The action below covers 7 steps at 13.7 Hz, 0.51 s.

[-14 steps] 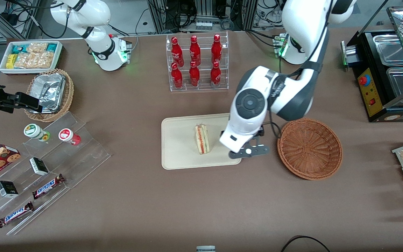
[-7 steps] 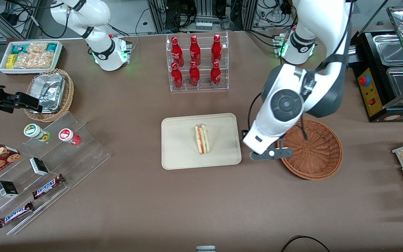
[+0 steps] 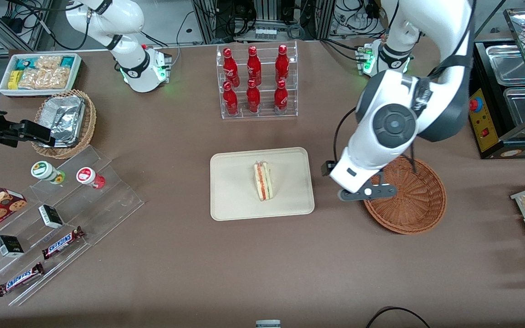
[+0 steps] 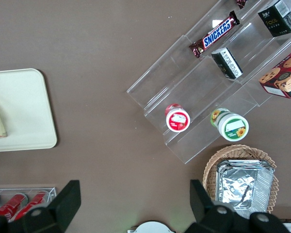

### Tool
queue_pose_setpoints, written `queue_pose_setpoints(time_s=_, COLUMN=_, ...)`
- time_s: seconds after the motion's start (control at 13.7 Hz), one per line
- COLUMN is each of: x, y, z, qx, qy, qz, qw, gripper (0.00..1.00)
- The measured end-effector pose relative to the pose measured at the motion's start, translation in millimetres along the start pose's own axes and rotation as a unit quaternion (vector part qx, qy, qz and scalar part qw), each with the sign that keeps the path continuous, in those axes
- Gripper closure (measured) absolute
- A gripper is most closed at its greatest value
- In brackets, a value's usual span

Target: Place sandwich from basket to tray

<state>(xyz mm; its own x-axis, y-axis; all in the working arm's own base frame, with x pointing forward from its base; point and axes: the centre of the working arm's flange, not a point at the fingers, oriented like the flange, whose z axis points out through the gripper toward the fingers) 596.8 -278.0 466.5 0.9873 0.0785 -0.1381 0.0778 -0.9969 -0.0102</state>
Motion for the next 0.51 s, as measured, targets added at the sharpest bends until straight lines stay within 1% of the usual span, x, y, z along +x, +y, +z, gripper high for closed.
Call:
queue_pose_setpoints(time_s=0.15, x=1, y=-30, z=-13, qx=-0.014, qy=-0.016, qz=0.010, qw=0.9997, gripper=0.00)
queue_pose_setpoints(time_s=0.29, x=1, y=-60, z=-31, qx=-0.026, qy=-0.020, qz=0.024, qw=0.9992, gripper=0.00)
queue_pose_setpoints(time_s=0.51, x=-7, y=-98, z=-52, qx=-0.013, qy=-0.025, qz=0.044, qw=0.9986, gripper=0.00)
